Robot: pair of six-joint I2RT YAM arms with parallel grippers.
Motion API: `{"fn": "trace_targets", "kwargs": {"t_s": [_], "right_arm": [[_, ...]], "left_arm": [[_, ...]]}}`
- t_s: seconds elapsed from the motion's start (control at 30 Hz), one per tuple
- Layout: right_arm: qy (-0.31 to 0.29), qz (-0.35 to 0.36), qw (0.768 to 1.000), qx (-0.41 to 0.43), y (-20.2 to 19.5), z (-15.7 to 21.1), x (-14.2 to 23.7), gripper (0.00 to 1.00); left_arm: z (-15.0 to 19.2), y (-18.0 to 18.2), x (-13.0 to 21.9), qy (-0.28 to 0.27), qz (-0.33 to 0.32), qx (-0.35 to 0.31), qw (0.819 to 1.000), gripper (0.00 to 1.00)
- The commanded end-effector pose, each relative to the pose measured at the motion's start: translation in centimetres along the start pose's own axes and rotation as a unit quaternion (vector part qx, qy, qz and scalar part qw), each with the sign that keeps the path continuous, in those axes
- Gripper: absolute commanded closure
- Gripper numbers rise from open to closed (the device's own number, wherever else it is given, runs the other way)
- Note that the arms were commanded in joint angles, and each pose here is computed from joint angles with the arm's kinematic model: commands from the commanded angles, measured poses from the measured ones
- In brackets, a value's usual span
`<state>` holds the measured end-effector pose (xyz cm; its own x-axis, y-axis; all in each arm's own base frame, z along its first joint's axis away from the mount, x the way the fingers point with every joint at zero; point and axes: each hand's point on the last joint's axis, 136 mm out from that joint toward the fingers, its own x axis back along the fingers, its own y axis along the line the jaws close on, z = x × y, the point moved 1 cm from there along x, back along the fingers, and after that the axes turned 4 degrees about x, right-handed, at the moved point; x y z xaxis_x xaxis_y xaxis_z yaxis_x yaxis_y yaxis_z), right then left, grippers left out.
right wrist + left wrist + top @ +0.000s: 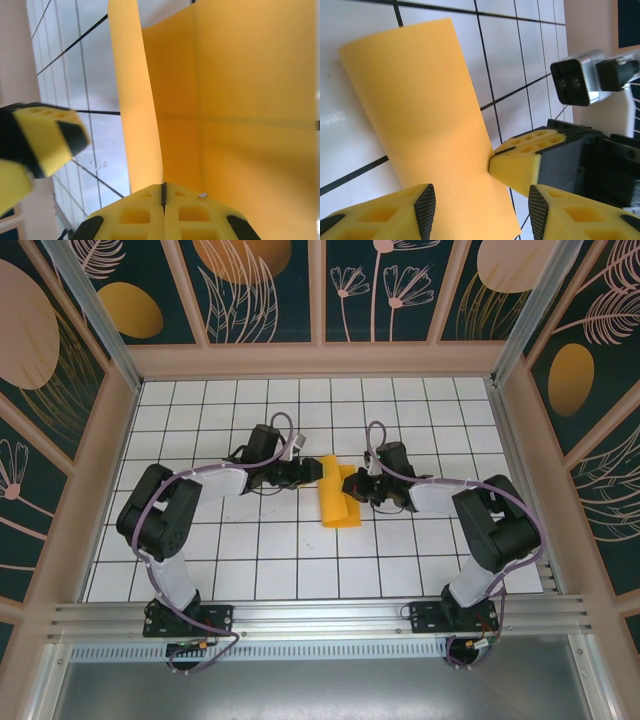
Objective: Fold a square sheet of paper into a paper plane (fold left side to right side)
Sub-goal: First fold in half a square sheet of paper at the center of the table, then hold the square sheet of paper at the center of the table.
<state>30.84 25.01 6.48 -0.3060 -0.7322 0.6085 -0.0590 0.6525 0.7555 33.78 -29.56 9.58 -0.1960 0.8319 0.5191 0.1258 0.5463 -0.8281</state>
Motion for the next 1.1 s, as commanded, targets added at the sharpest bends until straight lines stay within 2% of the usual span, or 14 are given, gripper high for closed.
{"fn": "trace_targets", "kwargs": {"t_s": [0.0, 0.23, 0.53, 1.07], "right_arm": [[-0.016, 0.026, 1.000, 0.006, -1.0, -0.3, 1.0, 1.00], [-0.018, 0.056, 0.998, -0.004, -2.5, -0.1, 1.4, 1.00], [-0.018, 0.079, 0.997, -0.015, -3.9, 0.1, 1.7, 1.00], [-0.004, 0.087, 0.996, -0.017, -4.9, 0.4, 1.3, 0.97]], "left_arm": [[0.4, 1.3, 0.7, -0.013, -0.041, 0.011, 0.999, 0.44], [1.4, 3.0, -1.1, 0.009, -0.059, 0.047, 0.997, 0.44], [1.7, 2.8, -4.3, 0.030, -0.080, 0.050, 0.995, 0.45], [1.9, 4.0, -5.6, 0.039, -0.110, 0.066, 0.991, 0.55]]}}
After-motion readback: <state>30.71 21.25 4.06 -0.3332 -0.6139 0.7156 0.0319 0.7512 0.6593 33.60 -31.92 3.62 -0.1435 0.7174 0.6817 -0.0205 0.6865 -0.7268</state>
